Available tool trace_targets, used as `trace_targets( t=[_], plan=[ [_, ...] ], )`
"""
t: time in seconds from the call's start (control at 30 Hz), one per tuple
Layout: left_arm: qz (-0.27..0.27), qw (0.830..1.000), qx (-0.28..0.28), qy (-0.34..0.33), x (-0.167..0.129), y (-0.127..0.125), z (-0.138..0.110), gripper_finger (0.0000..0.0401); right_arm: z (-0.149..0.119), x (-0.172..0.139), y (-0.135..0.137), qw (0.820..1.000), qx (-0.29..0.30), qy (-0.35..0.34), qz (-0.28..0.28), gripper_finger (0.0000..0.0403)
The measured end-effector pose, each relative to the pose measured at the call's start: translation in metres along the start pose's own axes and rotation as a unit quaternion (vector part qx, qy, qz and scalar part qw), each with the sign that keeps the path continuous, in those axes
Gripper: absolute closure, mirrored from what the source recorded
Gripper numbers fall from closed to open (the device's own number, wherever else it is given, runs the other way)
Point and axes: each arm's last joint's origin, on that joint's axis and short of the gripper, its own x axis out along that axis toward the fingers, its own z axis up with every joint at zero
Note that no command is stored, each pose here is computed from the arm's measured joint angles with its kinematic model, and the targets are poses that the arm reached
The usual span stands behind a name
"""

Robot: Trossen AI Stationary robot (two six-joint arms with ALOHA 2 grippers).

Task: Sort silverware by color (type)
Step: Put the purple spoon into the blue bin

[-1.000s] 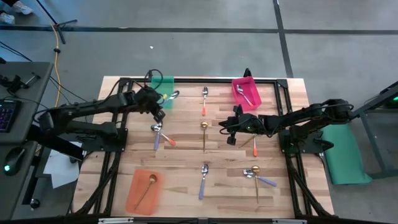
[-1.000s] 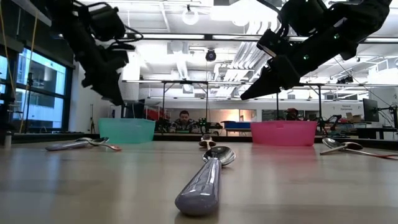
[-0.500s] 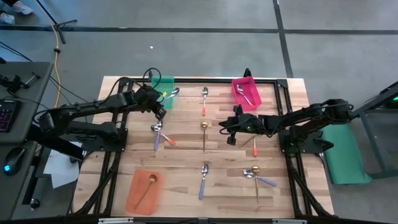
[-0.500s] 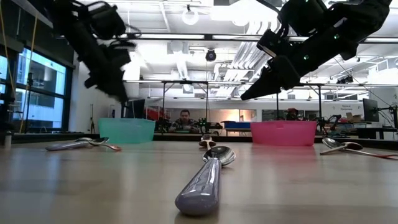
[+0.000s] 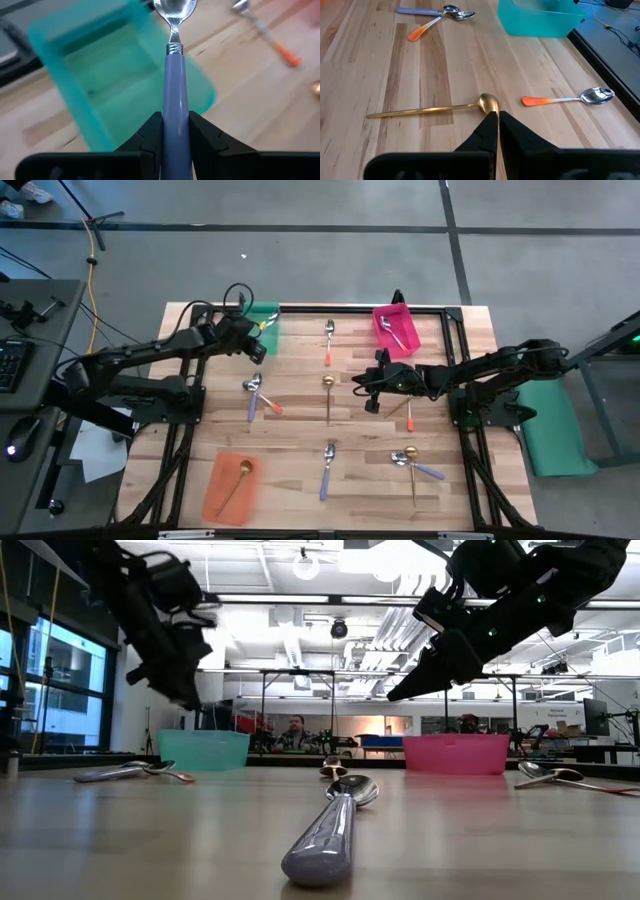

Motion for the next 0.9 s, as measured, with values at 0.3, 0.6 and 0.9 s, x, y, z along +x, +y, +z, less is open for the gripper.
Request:
trace_targets(
  t=[0.3,0.6,0.9],
  plan=[
    [0.051,0.996,-0.034,0.060,0.032,0.023,-0.001,0.0345,0.000,0.000,0.000,1.000,0.000,0.000,0.000,0.0401],
    [0.040,0.995,-0.046,0.079,0.049,0.035,0.000,0.0345,0.000,0.000,0.000,1.000,0.000,0.000,0.000,0.0401],
    [0.027,0.996,-0.043,0.071,0.048,0.036,0.002,0.0262,0.000,0.000,0.000,1.000,0.000,0.000,0.000,0.0401]
  ],
)
